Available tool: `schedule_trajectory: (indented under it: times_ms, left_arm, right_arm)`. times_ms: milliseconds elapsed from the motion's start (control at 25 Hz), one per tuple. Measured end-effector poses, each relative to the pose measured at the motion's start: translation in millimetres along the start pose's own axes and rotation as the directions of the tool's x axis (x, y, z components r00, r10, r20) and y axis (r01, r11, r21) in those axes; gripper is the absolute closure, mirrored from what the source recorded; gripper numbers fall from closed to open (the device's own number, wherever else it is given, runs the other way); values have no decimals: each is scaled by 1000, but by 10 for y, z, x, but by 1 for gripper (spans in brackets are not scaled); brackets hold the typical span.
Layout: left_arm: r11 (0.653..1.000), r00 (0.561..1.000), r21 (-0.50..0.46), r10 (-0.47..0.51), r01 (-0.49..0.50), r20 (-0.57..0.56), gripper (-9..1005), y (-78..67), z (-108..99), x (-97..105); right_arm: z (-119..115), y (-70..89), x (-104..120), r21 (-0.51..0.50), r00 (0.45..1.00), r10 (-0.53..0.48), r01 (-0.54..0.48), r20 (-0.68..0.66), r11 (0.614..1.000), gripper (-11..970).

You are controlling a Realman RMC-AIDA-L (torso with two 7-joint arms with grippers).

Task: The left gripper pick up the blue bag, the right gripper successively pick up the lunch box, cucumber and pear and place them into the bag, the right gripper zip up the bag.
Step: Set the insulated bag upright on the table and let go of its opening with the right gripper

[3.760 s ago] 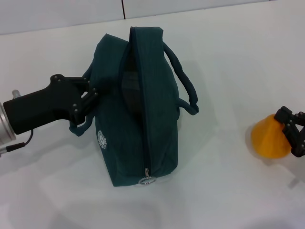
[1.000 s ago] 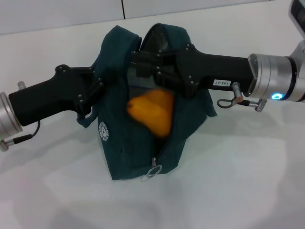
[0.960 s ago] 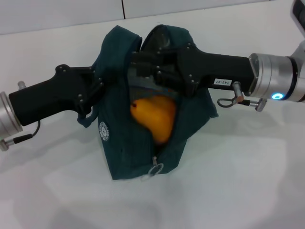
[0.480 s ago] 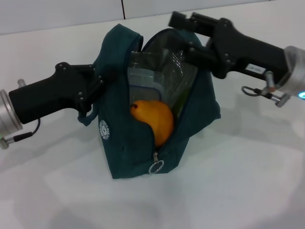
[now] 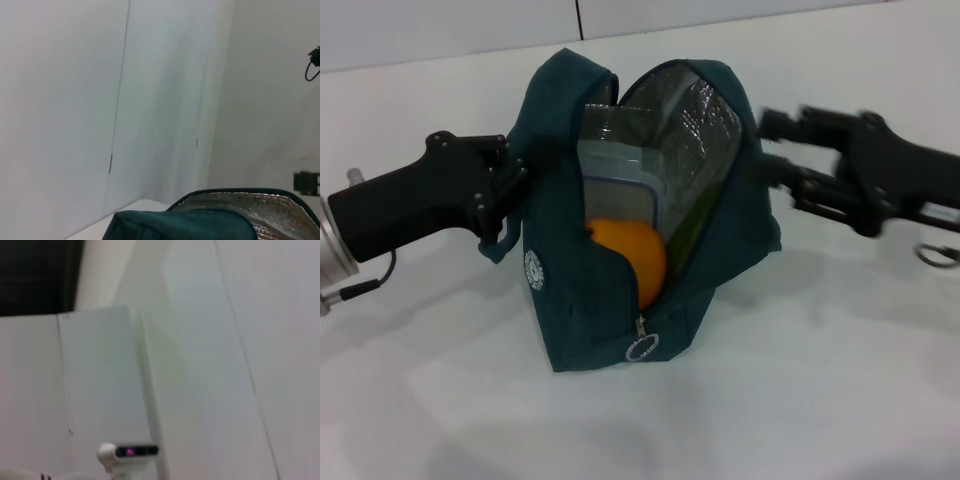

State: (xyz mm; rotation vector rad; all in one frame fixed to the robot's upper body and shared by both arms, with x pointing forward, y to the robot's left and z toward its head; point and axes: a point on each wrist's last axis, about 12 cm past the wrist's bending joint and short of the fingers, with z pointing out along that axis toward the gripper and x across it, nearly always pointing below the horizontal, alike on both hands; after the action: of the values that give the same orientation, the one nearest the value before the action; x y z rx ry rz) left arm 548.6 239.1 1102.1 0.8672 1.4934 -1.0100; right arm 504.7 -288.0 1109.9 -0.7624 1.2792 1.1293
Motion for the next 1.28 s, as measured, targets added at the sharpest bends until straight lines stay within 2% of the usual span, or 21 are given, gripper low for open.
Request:
schedule_trajectory:
  times_ms: [160,320,520,800,1080,1280]
  left_arm:
    - [1000,1000,-4,-2,2,-7,935,1,-11,16]
    - [1000,1000,-3,-1,1,-10,935,0,-9,20]
    - [1000,1000,-3,21,-21,-11,935,-2,-9,28]
    - [1000,1000,-5,21,-21,-11,935,-1,-14,29]
    - [1000,1000,-9,19,-19,-11,934,-5,-30,42]
    - [999,999,-8,32,-32,-12,934,-2,-26,36]
  right_arm:
    - [-319,63,111,109,998,38,-33,-42,993,471]
    - [-411,95,245,182,994,82,-67,-78,981,472]
    - [-310,57,387,218,985,126,-99,-116,971,473]
    - [-68,26,499,154,966,144,-112,-216,982,487]
    - [-93,54,501,150,967,144,-113,-211,982,530]
    - [3,10,505,144,965,140,-110,-220,983,560]
